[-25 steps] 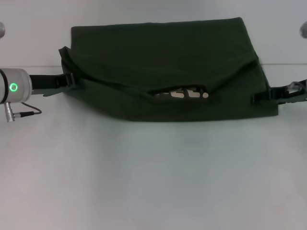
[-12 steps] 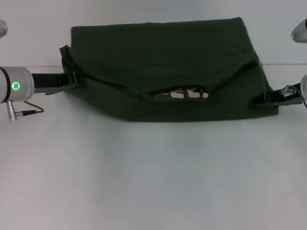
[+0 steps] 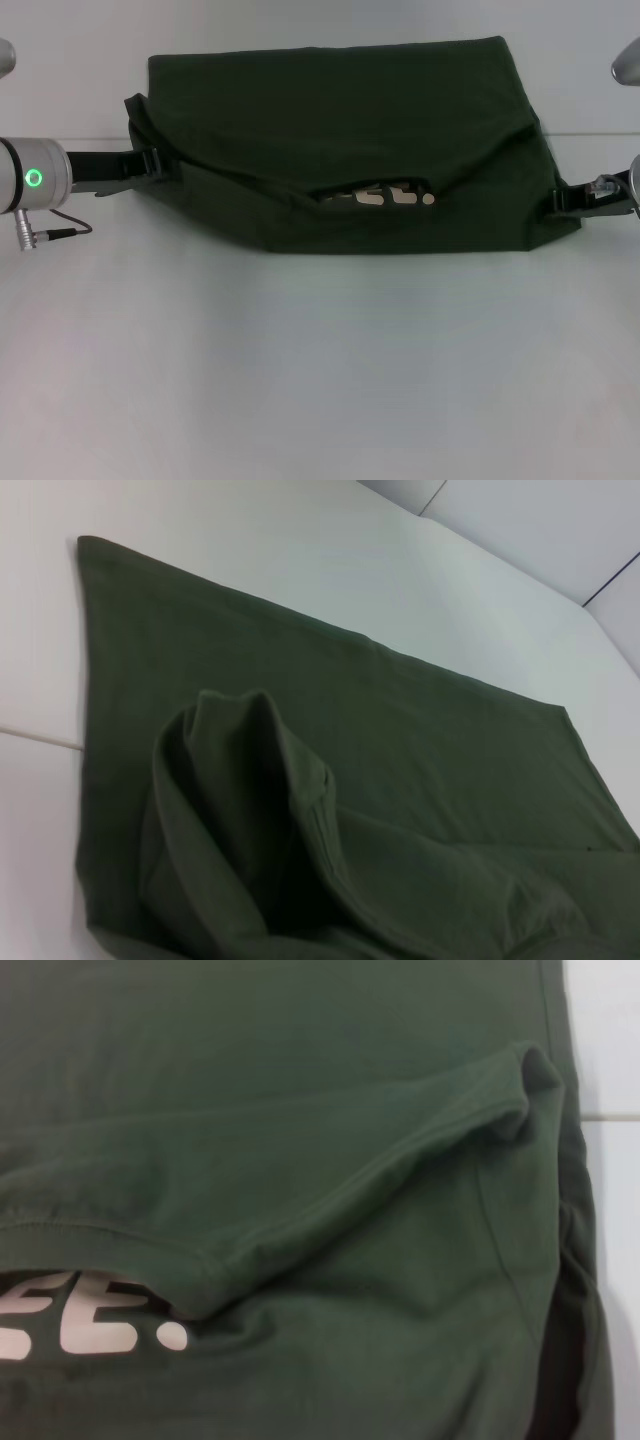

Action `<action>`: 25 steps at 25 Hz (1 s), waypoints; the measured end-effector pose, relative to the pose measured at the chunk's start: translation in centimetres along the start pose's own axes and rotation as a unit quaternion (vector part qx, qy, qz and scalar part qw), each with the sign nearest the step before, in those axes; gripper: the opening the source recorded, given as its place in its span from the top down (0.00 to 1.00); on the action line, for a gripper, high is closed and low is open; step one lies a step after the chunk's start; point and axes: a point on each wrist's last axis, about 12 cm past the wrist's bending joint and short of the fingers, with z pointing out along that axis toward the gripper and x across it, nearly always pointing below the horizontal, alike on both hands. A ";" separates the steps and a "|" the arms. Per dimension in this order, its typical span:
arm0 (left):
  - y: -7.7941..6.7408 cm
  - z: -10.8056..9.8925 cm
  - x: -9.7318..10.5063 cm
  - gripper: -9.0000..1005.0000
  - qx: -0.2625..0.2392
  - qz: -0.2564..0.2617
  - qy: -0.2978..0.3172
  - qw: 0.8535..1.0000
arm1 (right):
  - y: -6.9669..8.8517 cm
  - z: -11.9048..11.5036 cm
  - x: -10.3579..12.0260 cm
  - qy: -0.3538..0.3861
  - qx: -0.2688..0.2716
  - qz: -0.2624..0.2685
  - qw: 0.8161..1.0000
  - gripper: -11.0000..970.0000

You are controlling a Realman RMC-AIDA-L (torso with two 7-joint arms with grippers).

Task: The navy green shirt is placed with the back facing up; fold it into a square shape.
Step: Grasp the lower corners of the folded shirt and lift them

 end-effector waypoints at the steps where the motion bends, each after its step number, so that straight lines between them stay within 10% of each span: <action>1: 0.0 0.0 0.0 0.99 0.000 0.000 0.000 1.000 | -0.1 0.0 0.0 0.001 0.000 0.001 1.000 0.58; 12: -0.1 0.0 0.0 0.99 0.002 -0.001 0.000 1.000 | -0.5 -0.3 0.0 0.002 0.000 0.006 1.000 0.99; 25: 0.7 -2.9 -0.6 0.99 0.043 0.001 0.062 0.997 | -1.3 -3.9 0.2 0.037 -0.037 0.001 0.999 0.99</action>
